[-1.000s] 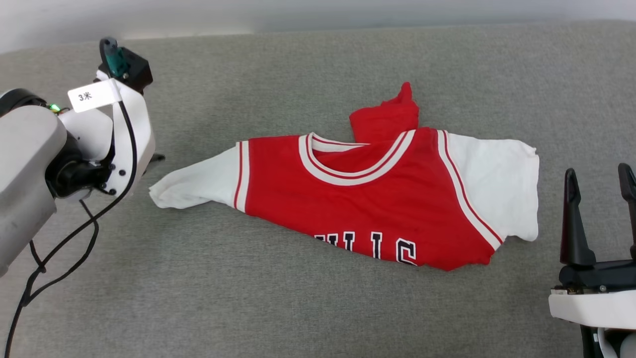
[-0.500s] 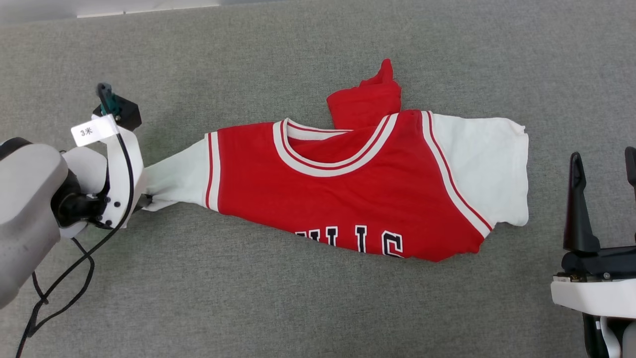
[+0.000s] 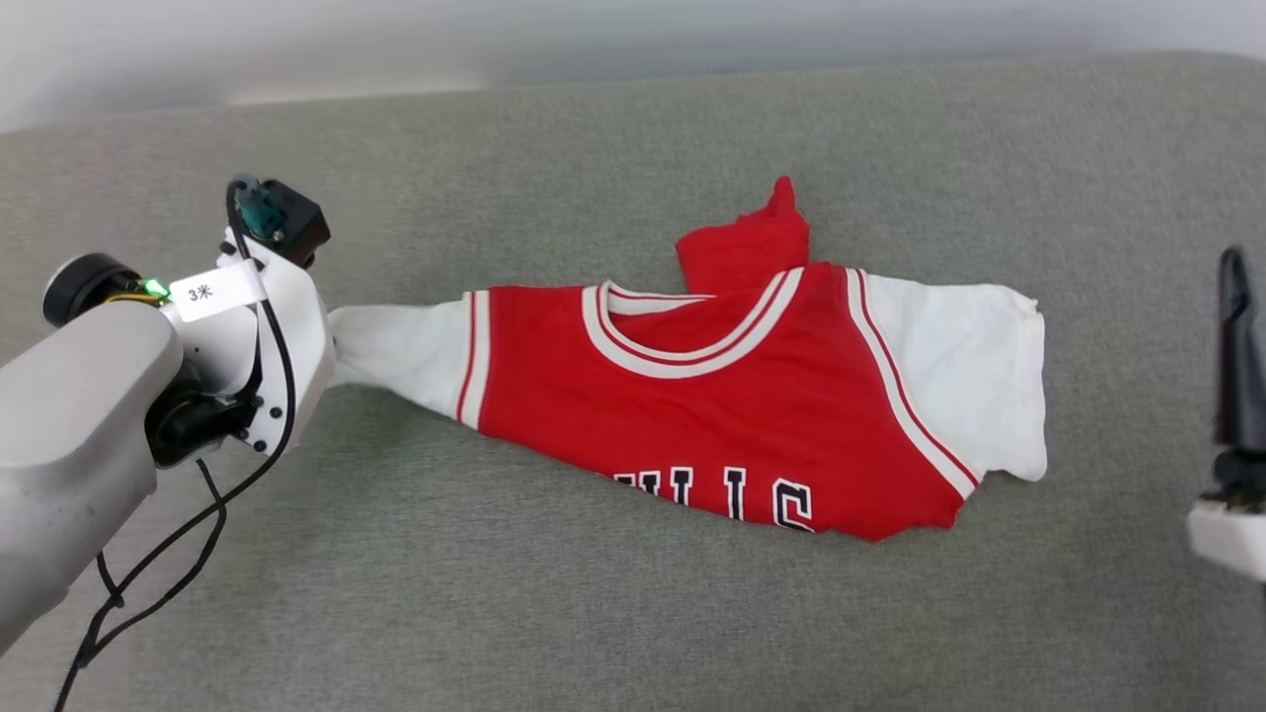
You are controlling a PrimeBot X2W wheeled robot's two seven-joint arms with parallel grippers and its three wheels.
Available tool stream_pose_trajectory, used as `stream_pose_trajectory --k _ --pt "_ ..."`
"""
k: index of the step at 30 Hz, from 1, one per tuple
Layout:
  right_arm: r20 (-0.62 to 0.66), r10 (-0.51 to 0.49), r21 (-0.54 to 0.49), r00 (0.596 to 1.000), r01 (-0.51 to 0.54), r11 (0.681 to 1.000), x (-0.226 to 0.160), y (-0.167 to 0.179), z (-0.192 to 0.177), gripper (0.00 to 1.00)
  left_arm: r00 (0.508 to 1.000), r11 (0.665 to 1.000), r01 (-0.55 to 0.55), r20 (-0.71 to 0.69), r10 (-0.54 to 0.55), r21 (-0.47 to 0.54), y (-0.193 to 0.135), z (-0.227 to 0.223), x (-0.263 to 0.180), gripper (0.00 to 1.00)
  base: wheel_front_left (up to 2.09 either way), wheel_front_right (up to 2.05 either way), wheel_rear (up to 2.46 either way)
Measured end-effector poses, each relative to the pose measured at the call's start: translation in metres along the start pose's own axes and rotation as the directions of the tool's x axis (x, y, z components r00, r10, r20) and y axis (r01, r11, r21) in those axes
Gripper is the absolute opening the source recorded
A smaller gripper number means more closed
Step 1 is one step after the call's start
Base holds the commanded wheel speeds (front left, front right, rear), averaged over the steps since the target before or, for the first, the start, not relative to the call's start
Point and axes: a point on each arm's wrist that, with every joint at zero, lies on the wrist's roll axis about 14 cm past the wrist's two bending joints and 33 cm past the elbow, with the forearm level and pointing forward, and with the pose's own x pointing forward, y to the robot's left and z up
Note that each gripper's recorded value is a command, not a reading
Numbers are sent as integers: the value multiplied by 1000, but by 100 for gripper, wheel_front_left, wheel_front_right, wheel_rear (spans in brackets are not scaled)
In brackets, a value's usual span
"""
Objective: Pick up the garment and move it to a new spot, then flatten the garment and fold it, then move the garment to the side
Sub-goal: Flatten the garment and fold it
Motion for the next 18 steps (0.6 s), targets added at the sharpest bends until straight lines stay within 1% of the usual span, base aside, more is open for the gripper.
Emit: stream_pose_trajectory --k 3,5,7,9,11,13,15,18 --pt "72 32 -36 997 -30 999 15 -6 22 100 997 999 -21 80 19 26 3 13 -19 0 0 0 0" --pt "70 83 -65 994 -78 995 24 -1 25 100 993 999 -28 117 23 42 2 18 -30 0 0 0 0" --pt "20 142 -91 990 -140 986 36 6 23 100 989 998 -31 145 23 55 0 21 -38 0 0 0 0" --pt "-55 199 -93 978 -203 975 51 13 19 100 986 997 -32 163 21 64 -2 22 -44 0 0 0 0" --pt "-169 257 -74 952 -272 959 61 21 7 100 983 997 -38 180 24 74 -4 24 -47 0 0 0 0" --pt "-289 301 -52 909 -329 943 68 26 -6 100 982 996 -35 186 19 81 -6 25 -48 0 0 0 0" --pt "-417 334 -13 845 -373 928 71 29 -24 100 982 996 -30 188 13 86 -9 25 -46 0 0 0 0" --pt "-601 357 30 715 -427 904 67 29 -52 100 980 995 -29 196 10 93 -10 27 -44 0 0 0 0"
